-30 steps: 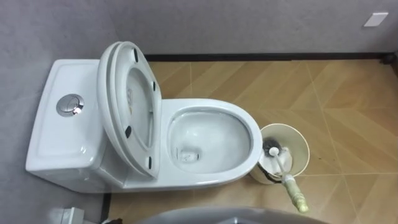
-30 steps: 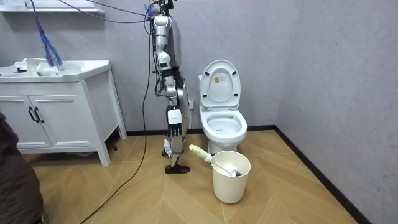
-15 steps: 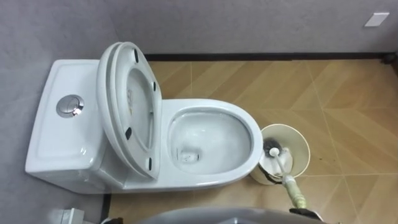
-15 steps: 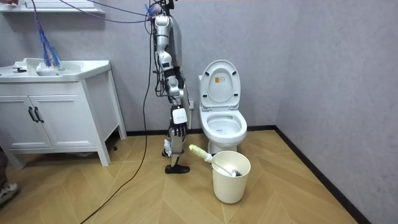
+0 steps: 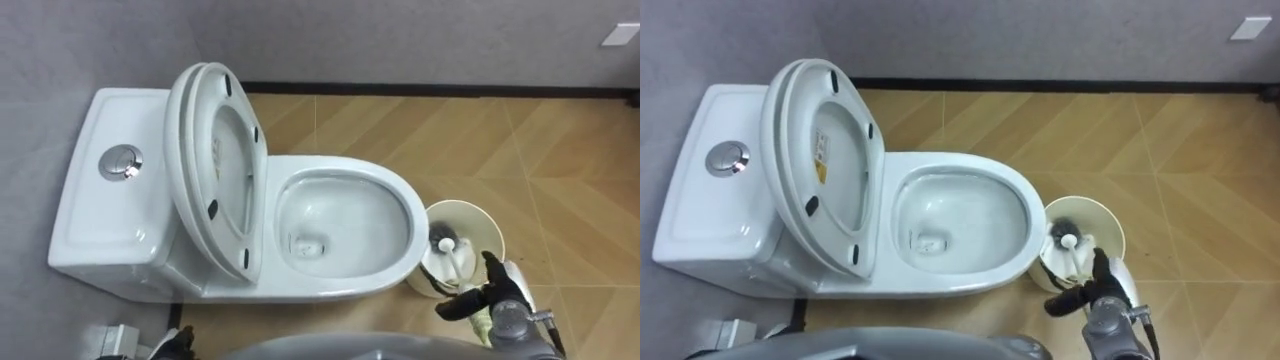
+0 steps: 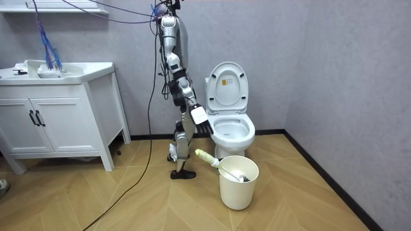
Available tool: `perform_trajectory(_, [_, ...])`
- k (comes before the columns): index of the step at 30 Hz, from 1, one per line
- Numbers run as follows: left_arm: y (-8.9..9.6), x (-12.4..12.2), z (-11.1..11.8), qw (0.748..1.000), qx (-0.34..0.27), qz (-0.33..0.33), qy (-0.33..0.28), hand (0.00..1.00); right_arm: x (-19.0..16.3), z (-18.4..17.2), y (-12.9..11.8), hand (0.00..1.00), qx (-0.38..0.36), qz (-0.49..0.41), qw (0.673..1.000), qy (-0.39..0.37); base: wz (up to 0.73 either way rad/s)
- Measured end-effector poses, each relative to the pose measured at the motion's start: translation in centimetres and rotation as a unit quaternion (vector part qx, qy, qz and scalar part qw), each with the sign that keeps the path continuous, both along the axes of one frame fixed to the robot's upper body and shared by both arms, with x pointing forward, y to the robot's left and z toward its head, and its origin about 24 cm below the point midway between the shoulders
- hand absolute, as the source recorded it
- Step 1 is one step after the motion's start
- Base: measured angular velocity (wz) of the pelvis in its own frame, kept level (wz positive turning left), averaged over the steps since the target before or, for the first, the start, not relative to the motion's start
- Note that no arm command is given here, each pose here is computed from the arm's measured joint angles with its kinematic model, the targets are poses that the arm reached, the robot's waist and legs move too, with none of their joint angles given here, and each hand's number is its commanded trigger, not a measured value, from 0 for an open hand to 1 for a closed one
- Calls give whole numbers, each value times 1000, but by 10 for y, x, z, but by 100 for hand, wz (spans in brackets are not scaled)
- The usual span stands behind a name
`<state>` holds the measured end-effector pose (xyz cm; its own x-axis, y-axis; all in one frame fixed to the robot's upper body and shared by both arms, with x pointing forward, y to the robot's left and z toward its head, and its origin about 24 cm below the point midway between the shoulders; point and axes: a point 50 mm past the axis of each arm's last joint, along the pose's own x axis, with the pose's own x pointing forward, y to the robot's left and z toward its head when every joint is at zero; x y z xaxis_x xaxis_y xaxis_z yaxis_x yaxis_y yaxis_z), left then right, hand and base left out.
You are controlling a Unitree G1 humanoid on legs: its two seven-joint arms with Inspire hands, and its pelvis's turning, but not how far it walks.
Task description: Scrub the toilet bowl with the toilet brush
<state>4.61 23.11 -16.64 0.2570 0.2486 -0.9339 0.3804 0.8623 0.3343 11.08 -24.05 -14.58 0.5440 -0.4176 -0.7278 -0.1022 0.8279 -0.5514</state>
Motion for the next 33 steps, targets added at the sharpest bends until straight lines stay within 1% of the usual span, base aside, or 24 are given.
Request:
perform_trajectory(5, [7, 16, 6, 997, 1, 56, -61, 0, 10, 6, -5, 0, -33, -34, 998, -45, 1])
perform_trajectory(7, [9, 28, 9, 993, 1, 74, -90, 0, 17, 10, -7, 0, -42, -60, 995, -68, 0])
perform_trajectory(9, [7, 42, 12, 989, -8, 83, -118, 0, 25, 13, -8, 0, -48, -73, 993, -84, 0])
perform_trajectory(13, [-3, 69, 15, 979, -35, 116, -163, 0, 40, 16, -10, 0, -43, -130, 986, -97, 2])
perform_trajectory(14, [-4, 74, 16, 978, -39, 117, -168, 0, 42, 16, -10, 0, -40, -138, 985, -99, 16])
perform_trajectory(17, [-14, 102, 22, 973, -55, 106, -198, 0, 51, 18, -11, 0, -27, -186, 977, -100, 17])
perform_trajectory(21, [-26, 127, 31, 968, -63, 90, -227, 0, 65, 24, -14, 0, -23, -218, 969, -111, 5])
perform_trajectory(23, [-36, 143, 37, 962, -67, 86, -248, 0, 77, 31, -17, 0, -12, -251, 960, -125, 3])
perform_trajectory(24, [-39, 147, 38, 961, -68, 84, -253, 0, 80, 33, -18, 0, -8, -259, 957, -129, 10])
perform_trajectory(26, [-44, 163, 47, 955, -76, 80, -276, 0, 93, 42, -25, 0, -3, -275, 950, -147, 17])
perform_trajectory(29, [-48, 179, 56, 948, -80, 71, -301, 0, 104, 53, -37, 0, -2, -298, 940, -165, 11])
perform_trajectory(33, [-52, 191, 68, 938, -81, 52, -332, 0, 113, 64, -50, 0, 3, -325, 928, -180, 1])
